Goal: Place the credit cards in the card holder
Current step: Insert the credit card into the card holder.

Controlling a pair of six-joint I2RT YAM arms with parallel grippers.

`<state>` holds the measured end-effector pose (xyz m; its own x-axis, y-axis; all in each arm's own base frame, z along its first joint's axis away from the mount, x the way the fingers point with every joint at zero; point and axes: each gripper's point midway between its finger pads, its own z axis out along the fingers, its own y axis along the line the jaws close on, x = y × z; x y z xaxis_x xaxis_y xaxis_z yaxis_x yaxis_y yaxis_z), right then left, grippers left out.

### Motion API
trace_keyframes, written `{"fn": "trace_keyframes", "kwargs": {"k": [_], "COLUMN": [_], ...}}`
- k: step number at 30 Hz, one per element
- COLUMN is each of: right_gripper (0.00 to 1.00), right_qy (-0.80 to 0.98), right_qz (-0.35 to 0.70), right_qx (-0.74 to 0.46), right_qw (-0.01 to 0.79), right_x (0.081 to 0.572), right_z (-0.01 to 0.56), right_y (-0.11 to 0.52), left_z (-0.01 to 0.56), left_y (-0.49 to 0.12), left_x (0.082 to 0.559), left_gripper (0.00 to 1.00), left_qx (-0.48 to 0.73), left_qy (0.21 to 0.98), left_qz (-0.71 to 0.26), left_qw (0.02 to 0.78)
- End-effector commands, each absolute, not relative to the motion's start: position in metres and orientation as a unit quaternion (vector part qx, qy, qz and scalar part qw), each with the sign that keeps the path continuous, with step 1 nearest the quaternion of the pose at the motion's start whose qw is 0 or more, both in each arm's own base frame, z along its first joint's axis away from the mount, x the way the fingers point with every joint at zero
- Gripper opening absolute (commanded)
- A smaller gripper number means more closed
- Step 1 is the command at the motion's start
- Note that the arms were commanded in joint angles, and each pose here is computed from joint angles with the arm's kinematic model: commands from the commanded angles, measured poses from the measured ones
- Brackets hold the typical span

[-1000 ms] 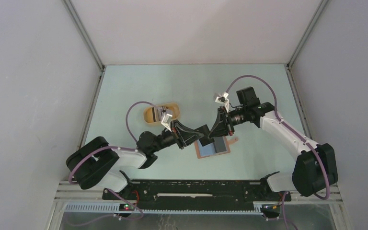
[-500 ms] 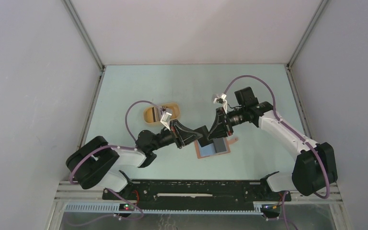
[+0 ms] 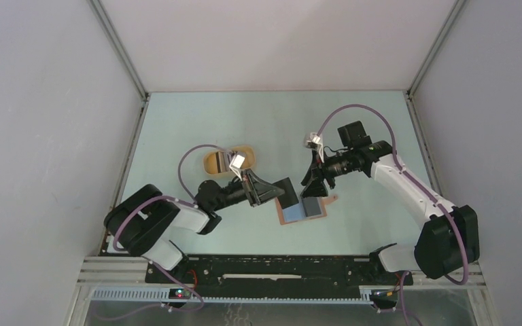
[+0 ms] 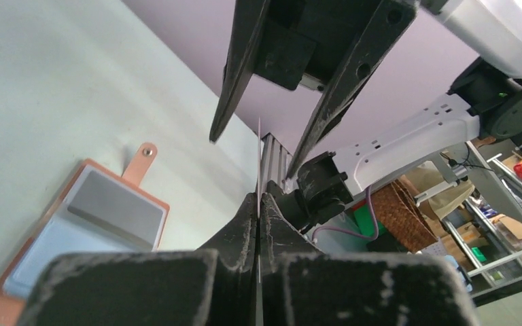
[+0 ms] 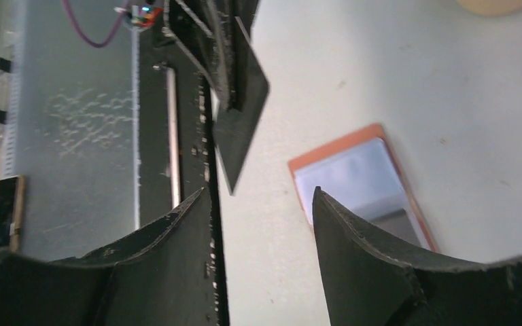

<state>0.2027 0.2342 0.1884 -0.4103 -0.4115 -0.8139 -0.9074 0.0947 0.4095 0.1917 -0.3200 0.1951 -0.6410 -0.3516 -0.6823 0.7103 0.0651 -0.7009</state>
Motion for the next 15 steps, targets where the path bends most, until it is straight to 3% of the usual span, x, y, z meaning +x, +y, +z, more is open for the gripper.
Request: {"fn": "trace_keyframes", "kwargs": {"k": [1, 15], "right_gripper": [0.66, 0.55], "right_qy": [0.722, 0.813], "right_qz": [0.393, 0.323], "right_qx": [-0.487, -0.448], "right_qw": [0.296, 0.183], "right_x": [0.229, 0.247], "right_z": [0.184, 0.108], "right_y": [0.211, 0.180], "left_z": [0.180, 0.133], "left_y": [-0.319, -0.332], "left_x": [0.195, 0.221], "left_gripper": [0.00, 0.00], "left_qx": [0.109, -0.011], "left_qy": [0.632, 0.694], "left_qz": [-0.672, -0.610], "left_qw": [0.370, 0.383]}}
